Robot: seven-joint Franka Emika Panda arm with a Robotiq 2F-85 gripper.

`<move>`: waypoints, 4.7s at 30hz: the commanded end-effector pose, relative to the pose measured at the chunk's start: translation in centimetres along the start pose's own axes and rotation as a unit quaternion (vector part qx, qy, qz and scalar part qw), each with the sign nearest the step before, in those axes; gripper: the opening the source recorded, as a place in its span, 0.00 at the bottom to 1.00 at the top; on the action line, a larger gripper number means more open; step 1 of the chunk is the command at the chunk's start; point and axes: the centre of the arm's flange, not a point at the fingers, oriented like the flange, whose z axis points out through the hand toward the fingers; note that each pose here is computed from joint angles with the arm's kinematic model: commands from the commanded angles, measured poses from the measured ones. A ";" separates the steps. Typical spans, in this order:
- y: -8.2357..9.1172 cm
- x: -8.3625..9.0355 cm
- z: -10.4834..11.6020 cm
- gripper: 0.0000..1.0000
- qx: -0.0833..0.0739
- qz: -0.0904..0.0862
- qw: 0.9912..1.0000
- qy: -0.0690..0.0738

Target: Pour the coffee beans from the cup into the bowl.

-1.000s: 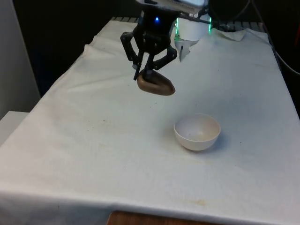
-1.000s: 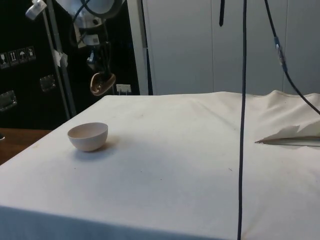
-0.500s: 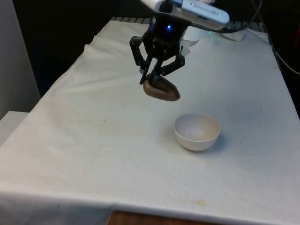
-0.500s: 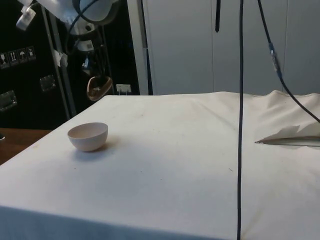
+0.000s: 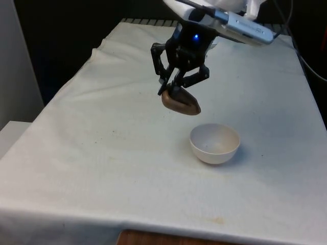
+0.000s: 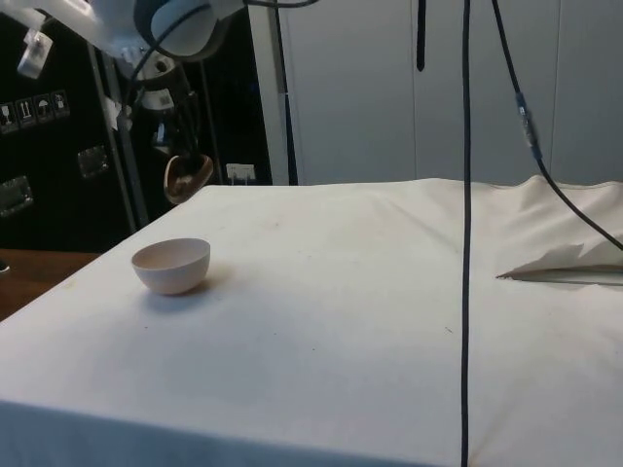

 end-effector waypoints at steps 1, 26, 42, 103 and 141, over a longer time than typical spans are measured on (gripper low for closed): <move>-0.2 0.1 0.0 0.12 -0.005 0.001 1.000 -0.003; -4.0 0.4 -0.6 0.12 -0.058 0.000 0.998 -0.001; -5.6 0.3 0.1 0.12 -0.091 0.000 0.996 0.003; -11.2 0.4 0.0 0.12 -0.251 -0.015 0.968 0.000; -15.0 0.1 0.4 0.12 -0.345 -0.025 0.938 0.008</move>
